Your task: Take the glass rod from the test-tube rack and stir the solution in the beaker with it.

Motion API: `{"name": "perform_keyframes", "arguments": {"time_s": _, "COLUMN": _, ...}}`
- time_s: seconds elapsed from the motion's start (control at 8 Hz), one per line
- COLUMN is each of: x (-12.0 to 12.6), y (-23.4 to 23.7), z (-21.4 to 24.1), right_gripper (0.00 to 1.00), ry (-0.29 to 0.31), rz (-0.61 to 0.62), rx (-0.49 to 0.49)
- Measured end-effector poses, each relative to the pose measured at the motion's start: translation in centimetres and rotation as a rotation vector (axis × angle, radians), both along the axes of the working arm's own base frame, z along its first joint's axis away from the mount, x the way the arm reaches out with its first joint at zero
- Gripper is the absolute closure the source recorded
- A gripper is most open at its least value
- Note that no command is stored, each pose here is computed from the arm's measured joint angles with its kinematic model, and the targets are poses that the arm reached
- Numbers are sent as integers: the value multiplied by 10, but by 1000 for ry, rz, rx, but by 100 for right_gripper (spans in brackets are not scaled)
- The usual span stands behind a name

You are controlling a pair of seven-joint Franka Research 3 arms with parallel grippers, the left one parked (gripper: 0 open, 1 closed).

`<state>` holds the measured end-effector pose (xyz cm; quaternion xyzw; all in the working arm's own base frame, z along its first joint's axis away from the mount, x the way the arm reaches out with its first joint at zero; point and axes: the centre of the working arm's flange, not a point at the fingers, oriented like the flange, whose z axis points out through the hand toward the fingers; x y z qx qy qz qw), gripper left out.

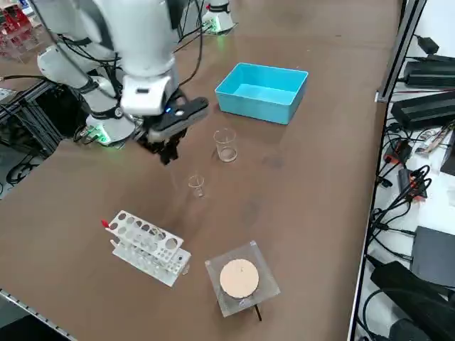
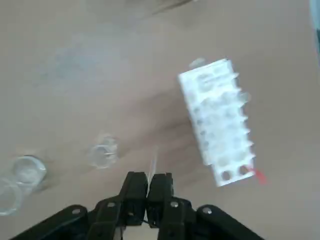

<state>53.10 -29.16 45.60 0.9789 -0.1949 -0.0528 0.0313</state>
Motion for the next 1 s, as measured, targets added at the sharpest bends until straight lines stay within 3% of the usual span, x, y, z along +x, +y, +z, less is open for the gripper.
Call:
{"name": "perform_keyframes", "arguments": {"time_s": 0.5, "x": -56, "y": -102, "z": 1, "right_gripper": 95, "ry": -36, "rz": 55, "rx": 61}}
{"name": "perform_keyframes", "arguments": {"time_s": 1.0, "x": -45, "y": -102, "z": -32, "right_gripper": 95, "ry": -13, "rz": 69, "rx": 92}}
